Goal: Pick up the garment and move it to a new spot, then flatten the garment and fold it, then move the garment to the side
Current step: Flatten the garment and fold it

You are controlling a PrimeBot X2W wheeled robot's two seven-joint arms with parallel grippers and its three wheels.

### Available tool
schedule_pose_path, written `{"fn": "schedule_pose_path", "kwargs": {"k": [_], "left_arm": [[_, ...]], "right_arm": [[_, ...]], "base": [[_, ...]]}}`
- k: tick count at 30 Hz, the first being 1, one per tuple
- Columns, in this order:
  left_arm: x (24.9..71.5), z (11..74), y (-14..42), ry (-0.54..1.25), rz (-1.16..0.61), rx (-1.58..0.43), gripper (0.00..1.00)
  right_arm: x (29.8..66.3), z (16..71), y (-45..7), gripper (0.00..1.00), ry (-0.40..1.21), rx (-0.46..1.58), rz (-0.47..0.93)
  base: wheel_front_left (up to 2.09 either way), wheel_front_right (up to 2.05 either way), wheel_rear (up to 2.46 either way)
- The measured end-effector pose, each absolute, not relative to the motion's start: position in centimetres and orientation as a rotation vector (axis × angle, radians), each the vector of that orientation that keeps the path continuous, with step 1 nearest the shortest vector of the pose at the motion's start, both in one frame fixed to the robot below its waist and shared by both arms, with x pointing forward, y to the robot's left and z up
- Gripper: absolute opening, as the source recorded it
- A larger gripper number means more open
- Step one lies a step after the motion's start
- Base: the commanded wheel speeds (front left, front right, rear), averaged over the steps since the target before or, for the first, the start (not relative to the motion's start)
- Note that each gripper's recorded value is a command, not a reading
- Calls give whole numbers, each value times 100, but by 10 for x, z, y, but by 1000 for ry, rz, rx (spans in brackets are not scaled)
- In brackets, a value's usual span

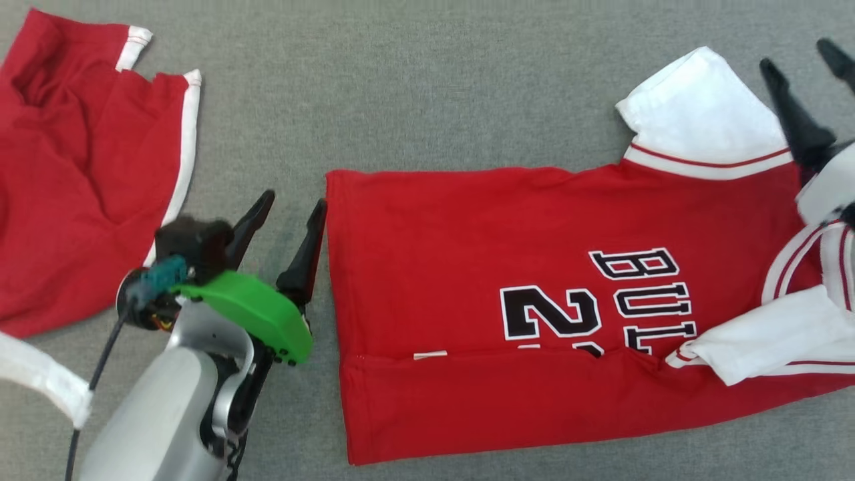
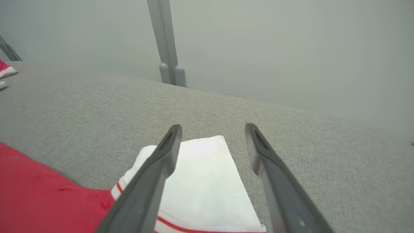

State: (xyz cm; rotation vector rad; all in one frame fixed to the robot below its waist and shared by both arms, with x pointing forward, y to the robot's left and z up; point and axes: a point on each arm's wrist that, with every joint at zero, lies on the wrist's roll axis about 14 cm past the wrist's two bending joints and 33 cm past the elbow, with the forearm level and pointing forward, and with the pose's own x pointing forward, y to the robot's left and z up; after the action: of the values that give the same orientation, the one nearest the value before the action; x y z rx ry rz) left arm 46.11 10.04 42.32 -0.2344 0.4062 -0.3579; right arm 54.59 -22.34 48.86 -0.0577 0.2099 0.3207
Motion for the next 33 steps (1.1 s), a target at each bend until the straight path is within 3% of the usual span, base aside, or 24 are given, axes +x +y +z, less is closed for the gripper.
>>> {"fn": "schedule_pose_path", "kwargs": {"k": [10,17,29,33], "left_arm": [[402,467,110,153,-231,-312,100],[382,471,112,122,-212,-314,100],[397,476,112,84,-212,-303,100],[423,486,98,68,-272,-282,100]], "right_arm": [[456,496,-234,100,102,-34,247],[417,506,-237,100,11,41,159],[418,499,-238,100,45,37,135],[448,507,-239,100,71,-5,153]], "base": [[0,0,0],[0,0,0],[0,0,0],[0,0,0]]}}
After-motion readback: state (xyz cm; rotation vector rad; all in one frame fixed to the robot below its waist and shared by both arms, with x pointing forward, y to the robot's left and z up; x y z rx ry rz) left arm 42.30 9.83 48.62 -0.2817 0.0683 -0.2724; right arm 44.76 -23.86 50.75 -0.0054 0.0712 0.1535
